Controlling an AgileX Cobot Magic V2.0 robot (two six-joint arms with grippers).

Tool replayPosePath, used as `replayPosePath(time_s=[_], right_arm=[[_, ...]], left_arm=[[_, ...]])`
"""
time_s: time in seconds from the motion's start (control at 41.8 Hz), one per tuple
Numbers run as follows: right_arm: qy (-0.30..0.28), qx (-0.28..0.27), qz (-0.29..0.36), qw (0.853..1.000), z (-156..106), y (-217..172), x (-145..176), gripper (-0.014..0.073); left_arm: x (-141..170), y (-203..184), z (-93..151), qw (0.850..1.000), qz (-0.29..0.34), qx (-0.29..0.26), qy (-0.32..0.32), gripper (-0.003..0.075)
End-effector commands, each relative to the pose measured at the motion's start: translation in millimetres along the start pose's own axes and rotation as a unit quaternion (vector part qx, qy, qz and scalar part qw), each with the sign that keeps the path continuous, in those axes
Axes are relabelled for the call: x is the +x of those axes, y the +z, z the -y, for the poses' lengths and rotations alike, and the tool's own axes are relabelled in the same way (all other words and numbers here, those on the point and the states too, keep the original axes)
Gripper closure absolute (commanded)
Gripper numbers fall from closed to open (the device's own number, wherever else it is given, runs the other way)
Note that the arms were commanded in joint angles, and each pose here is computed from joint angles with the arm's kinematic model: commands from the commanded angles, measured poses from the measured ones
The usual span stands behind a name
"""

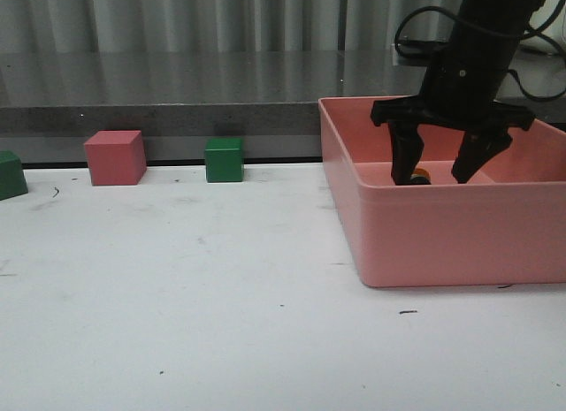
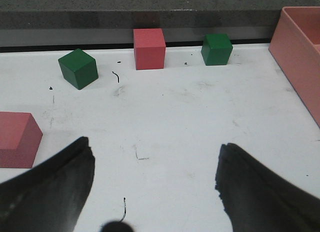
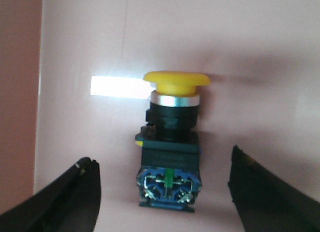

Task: Place and stand button with both arms
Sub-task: 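Lower the right gripper into the pink bin and grasp the yellow button, then lift the button out of the bin and carry it toward the cubes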

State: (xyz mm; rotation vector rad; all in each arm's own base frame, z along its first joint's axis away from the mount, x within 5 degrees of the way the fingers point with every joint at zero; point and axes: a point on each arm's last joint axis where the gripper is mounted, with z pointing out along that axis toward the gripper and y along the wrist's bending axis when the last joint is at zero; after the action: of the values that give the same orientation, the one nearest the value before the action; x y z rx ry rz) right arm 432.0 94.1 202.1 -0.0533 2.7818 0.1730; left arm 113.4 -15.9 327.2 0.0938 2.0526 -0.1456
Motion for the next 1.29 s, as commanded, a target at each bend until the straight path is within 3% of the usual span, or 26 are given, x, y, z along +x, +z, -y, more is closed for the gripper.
replayPosePath(time_s=[0.0, 0.287, 0.526, 0.646, 1.005, 1.268], right_arm=[[0.004, -0.009, 0.044, 0.999, -1, -23, -13, 0.0046], [0.005, -0.006, 0.025, 1.0, 0, -4, -11, 0.0059], [0.005, -0.006, 0.029, 1.0, 0, -4, -13, 0.0269], [0.005, -0.007, 0.035, 0.999, -1, -9, -15, 0.0299], [-0.005, -0.017, 0.065, 0.998, -9, -79, -11, 0.0299], [-0.041, -0.041, 0.102, 0.993, -38, -141, 7, 0.0299]], left_arm=[[-14, -3, 1, 0.999, 0.046, 0.003, -0.001, 0.023], [-14, -3, 1, 0.999, 0.046, 0.003, -0.001, 0.023], [-14, -3, 1, 0.999, 0.046, 0.003, -0.001, 0.023], [-14, -3, 1, 0.999, 0.046, 0.003, -0.001, 0.023], [-14, -3, 1, 0.999, 0.046, 0.003, -0.001, 0.023], [-14, -3, 1, 0.999, 0.046, 0.003, -0.001, 0.023]])
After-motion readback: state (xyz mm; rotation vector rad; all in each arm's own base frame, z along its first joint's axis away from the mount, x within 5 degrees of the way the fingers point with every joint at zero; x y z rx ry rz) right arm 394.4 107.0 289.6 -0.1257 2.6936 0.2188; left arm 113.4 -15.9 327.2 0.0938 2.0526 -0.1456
